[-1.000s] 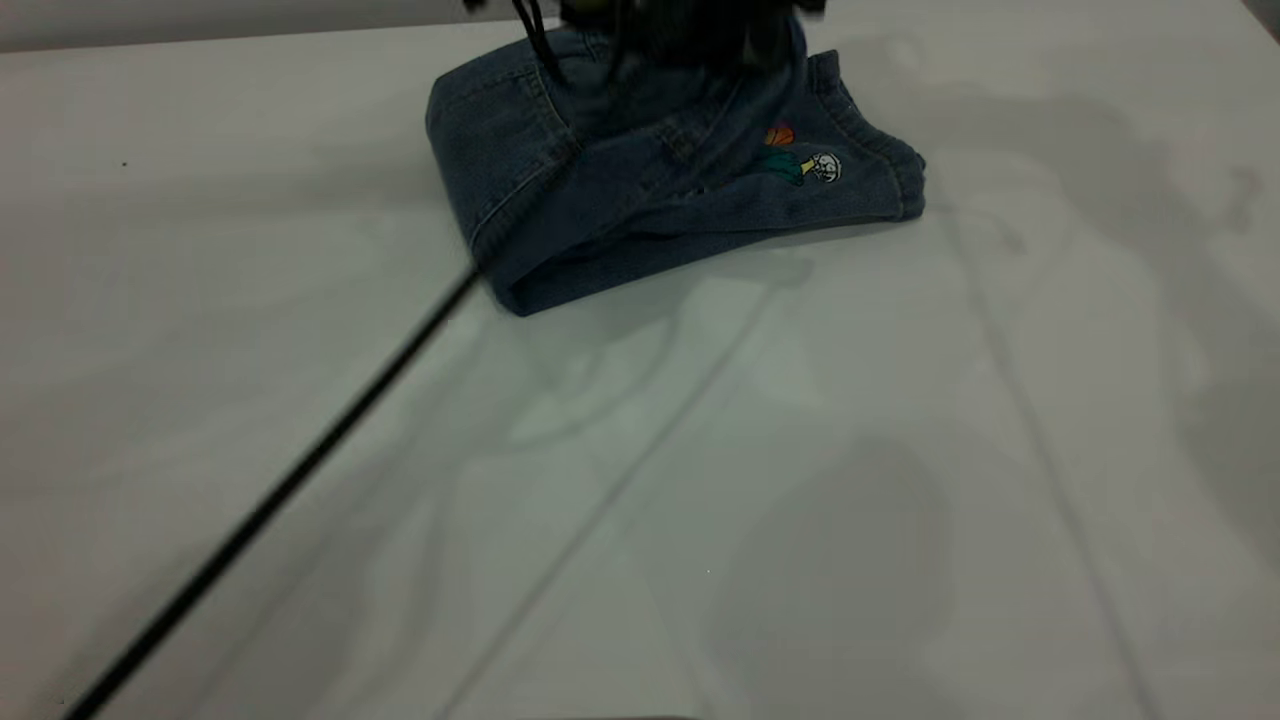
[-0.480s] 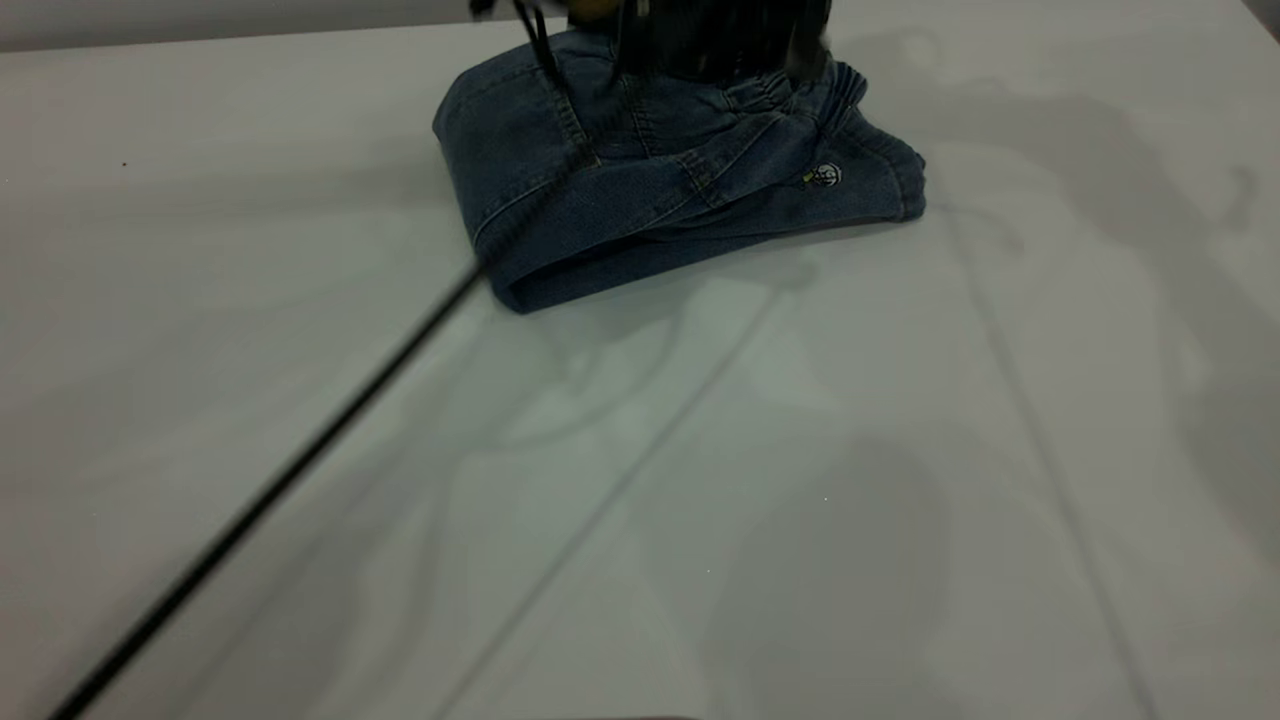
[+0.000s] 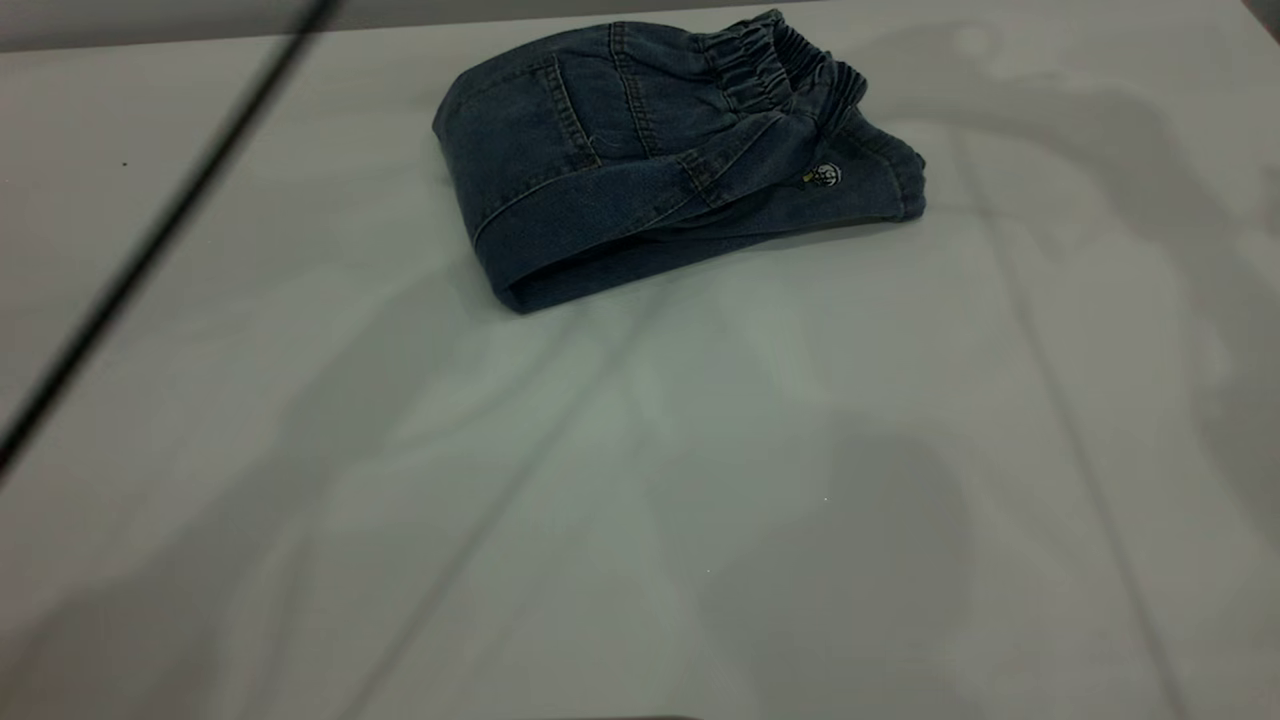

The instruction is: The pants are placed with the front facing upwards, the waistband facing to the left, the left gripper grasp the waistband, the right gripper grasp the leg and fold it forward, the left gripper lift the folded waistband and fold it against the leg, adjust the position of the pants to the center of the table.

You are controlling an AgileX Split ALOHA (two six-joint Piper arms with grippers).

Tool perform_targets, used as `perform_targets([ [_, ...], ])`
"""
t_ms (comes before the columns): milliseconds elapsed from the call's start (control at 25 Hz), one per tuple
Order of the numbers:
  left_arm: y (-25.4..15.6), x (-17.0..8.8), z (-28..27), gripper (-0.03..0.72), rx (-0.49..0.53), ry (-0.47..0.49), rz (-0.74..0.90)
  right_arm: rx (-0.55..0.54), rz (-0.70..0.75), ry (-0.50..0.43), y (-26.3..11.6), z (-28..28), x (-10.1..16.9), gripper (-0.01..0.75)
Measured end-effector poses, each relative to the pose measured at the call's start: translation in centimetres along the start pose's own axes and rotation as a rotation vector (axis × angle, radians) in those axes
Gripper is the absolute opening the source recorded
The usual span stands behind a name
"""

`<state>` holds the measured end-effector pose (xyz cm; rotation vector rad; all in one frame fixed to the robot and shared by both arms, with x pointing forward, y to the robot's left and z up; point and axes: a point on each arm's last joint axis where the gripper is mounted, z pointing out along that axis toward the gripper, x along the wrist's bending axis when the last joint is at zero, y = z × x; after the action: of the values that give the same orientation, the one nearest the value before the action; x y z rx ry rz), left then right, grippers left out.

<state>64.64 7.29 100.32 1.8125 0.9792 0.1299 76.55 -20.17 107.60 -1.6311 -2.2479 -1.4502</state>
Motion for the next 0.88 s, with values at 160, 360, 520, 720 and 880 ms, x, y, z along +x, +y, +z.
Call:
perform_targets([
  [160, 2.8, 1.7, -4.0, 0.57, -0.094, 0.057, 0.002, 0.023, -0.01, 0.007, -0.4, 1.2, 1.0, 0.431],
  [360, 5.9, 1.1, -8.3, 0.57, -0.198, 0.089, 0.047, 0.17, -0.04, -0.01, -3.1, 6.1, 3.5, 0.431],
  [520, 6.4, 0.5, -9.0, 0.57, -0.216, 0.087, 0.064, 0.34, -0.116, -0.17, -6.7, 10.7, 5.5, 0.431],
  [720, 6.4, 0.5, -9.0, 0.57, -0.214, 0.082, 0.064, 0.458, -0.254, -0.3, -10.7, 15.5, 8.9, 0.431],
  [880, 6.3, 0.3, -9.0, 0.57, -0.208, 0.064, 0.066, 0.547, -0.26, -0.366, -14.4, 19.2, 7.8, 0.431],
])
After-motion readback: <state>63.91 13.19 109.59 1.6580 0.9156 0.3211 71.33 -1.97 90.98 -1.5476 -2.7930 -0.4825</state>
